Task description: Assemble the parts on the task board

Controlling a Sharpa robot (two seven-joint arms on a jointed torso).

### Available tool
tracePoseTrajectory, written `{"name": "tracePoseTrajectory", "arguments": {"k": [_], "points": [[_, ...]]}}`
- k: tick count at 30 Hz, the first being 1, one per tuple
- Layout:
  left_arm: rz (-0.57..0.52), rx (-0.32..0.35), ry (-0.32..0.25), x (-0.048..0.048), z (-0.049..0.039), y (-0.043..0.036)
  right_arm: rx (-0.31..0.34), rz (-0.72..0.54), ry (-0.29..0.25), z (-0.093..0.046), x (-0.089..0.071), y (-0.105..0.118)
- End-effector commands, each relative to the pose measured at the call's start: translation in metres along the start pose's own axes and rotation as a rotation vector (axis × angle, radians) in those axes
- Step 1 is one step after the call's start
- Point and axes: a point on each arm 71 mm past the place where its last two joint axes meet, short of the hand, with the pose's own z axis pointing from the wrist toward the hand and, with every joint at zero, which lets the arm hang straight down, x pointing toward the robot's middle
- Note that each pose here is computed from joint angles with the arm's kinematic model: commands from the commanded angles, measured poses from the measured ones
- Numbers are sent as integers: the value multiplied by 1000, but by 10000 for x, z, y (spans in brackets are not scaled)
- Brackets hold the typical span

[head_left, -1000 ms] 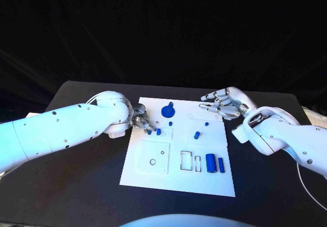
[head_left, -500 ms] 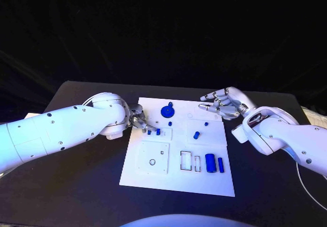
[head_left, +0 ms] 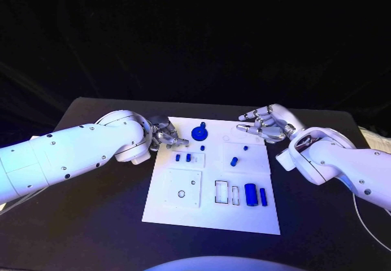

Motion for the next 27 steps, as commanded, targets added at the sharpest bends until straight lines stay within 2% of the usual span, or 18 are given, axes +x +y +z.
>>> {"name": "tracePoseTrajectory", "arguments": {"k": [1,6,9,13,18,27], "points": [[-66,178,-111,-77,-18,-149,-7,0,15,-2,15,4],[38,338,-162,-63,-16,-330,-8,-4,14,-2,14,3],[152,416,-158,9,11,-445,-7,-5,12,0,16,3],[278,479,-162,105,71,-562,-3,-3,9,1,15,0],[385,505,-172,192,165,-633,0,-2,5,3,15,-2],[469,484,-150,279,293,-673,-2,-1,5,6,23,4]]}}
